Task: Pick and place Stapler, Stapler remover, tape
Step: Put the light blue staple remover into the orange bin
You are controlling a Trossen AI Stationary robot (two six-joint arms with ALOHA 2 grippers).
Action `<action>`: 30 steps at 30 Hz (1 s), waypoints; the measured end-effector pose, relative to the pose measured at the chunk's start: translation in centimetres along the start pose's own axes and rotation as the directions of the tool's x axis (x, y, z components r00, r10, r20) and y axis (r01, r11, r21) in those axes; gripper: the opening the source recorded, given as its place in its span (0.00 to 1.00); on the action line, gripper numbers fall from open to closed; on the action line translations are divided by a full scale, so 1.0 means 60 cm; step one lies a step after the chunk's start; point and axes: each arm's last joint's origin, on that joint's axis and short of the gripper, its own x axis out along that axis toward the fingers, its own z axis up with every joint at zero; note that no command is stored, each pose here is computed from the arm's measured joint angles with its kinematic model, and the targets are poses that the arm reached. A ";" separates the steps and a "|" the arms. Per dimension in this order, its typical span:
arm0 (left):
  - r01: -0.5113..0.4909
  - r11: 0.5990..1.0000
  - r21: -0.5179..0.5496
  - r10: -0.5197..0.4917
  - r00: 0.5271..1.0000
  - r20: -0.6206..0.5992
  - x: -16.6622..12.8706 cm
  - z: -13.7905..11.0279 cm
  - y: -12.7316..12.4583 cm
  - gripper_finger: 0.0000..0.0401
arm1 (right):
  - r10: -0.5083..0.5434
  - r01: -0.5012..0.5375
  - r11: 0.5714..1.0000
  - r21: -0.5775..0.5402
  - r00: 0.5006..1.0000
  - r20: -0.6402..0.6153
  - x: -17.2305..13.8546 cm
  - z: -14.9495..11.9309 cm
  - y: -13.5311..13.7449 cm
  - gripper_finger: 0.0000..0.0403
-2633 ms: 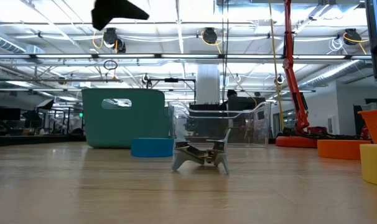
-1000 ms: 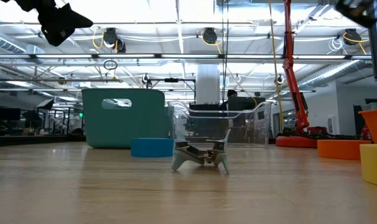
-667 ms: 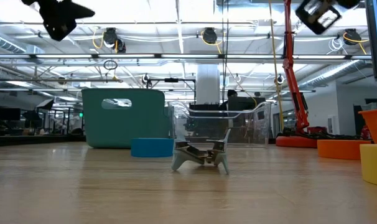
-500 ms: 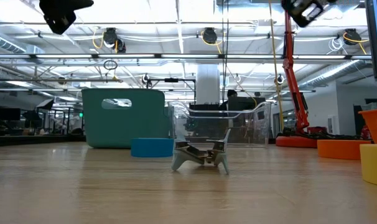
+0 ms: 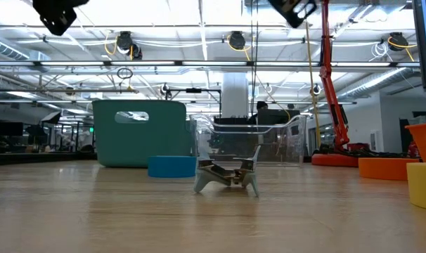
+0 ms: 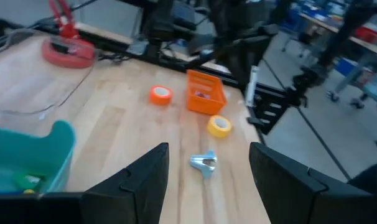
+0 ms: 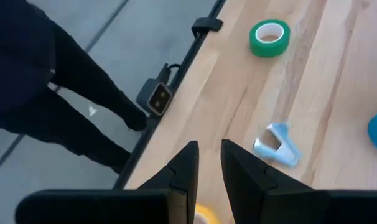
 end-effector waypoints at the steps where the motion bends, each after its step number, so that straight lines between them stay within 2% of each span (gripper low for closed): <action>1: 0.014 1.000 0.012 -0.014 1.000 0.002 -0.003 0.000 -0.001 0.56 | -0.003 0.003 1.000 -0.010 1.000 -0.012 0.009 0.006 -0.002 0.16; 8: 0.059 0.996 0.060 -0.058 0.998 -0.021 -0.010 -0.006 -0.010 0.56 | -0.030 0.027 0.999 -0.035 0.996 -0.089 0.061 0.024 -0.027 0.16; 13: 0.043 0.995 0.087 -0.041 0.999 -0.023 -0.012 -0.013 -0.014 0.56 | -0.035 0.030 0.998 -0.054 0.994 -0.101 0.076 0.026 -0.035 0.16; 17: 0.076 0.993 0.088 -0.076 0.997 -0.011 -0.007 -0.038 -0.012 0.56 | -0.034 0.027 0.995 -0.095 0.997 -0.068 0.081 0.032 -0.039 0.16; 24: 0.114 0.991 0.064 -0.117 0.992 0.040 0.010 -0.097 0.004 0.56 | -0.055 0.044 0.994 -0.101 0.992 -0.110 0.100 0.021 -0.061 0.16; 30: 0.118 0.992 0.052 -0.120 0.992 0.049 0.015 -0.111 0.009 0.56 | -0.085 0.066 0.990 -0.128 0.984 -0.153 0.125 0.006 -0.097 0.16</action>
